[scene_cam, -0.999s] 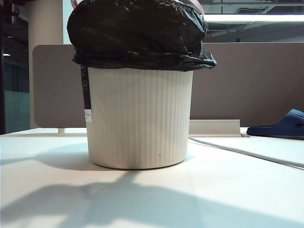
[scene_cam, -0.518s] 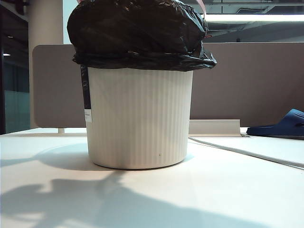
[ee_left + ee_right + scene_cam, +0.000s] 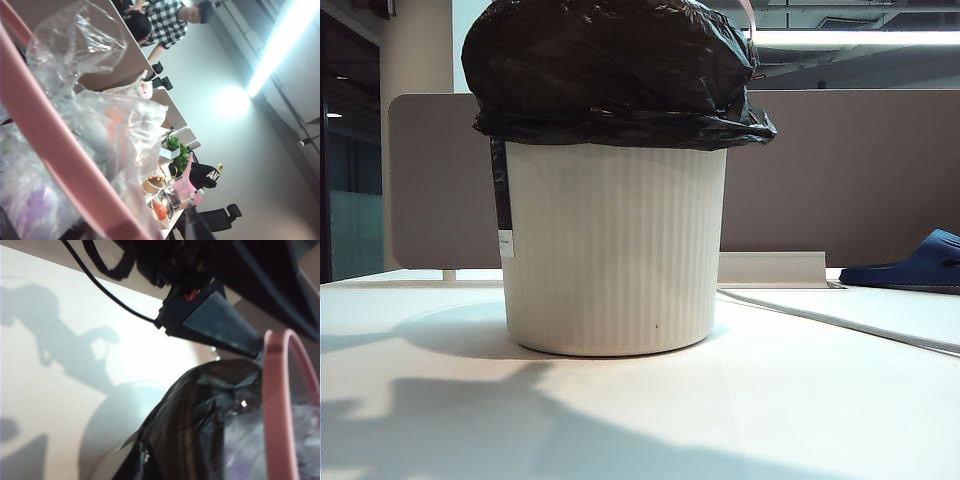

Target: Open the ring lid of the trash can, pull out the black garbage bag inside, and place it on the table.

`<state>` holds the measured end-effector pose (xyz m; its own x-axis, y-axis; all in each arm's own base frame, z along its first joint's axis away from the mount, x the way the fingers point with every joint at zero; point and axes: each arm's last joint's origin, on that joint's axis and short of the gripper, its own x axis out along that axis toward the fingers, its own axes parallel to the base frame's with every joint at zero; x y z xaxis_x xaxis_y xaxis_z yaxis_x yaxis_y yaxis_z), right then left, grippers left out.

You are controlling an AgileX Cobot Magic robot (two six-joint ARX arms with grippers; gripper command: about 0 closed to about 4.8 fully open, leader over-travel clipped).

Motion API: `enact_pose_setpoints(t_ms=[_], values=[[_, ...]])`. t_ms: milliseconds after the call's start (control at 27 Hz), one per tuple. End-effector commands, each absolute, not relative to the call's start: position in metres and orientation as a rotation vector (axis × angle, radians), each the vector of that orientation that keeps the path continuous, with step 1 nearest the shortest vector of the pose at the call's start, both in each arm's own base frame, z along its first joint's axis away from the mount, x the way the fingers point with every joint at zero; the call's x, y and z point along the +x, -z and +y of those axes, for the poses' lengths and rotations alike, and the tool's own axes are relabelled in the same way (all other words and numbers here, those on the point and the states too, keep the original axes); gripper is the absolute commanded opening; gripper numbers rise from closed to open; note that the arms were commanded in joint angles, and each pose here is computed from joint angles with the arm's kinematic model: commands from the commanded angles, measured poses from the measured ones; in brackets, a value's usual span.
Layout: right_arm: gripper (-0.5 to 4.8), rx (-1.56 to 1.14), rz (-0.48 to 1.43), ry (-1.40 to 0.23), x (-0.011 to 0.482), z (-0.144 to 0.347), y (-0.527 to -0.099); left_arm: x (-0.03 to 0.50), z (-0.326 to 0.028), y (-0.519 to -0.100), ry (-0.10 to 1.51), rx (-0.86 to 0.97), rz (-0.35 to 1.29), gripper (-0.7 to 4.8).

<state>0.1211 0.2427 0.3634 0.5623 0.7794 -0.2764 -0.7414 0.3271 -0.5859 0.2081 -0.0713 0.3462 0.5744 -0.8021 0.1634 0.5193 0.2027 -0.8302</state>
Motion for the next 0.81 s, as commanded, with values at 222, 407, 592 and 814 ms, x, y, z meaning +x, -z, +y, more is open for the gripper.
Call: enact_pose_setpoints(t_ms=[222,407,592,814], values=[[-0.01,-0.818,-0.125,-0.985,0.122,0.246,-0.365,0.206,-0.072,-0.353,0.98,-0.989,0.291,2.17],[-0.01,-0.885,-0.134,-0.982,0.125,0.252,-0.36,0.204,-0.074,-0.356,1.008,-0.994,0.274,2.17],[-0.01,-1.041,-0.142,-0.893,0.128,0.263,-0.354,0.204,-0.074,-0.356,1.01,-0.993,0.275,2.17],[-0.01,-1.13,-0.15,-0.842,0.13,0.273,-0.346,0.204,-0.074,-0.356,1.012,-0.992,0.274,2.17]])
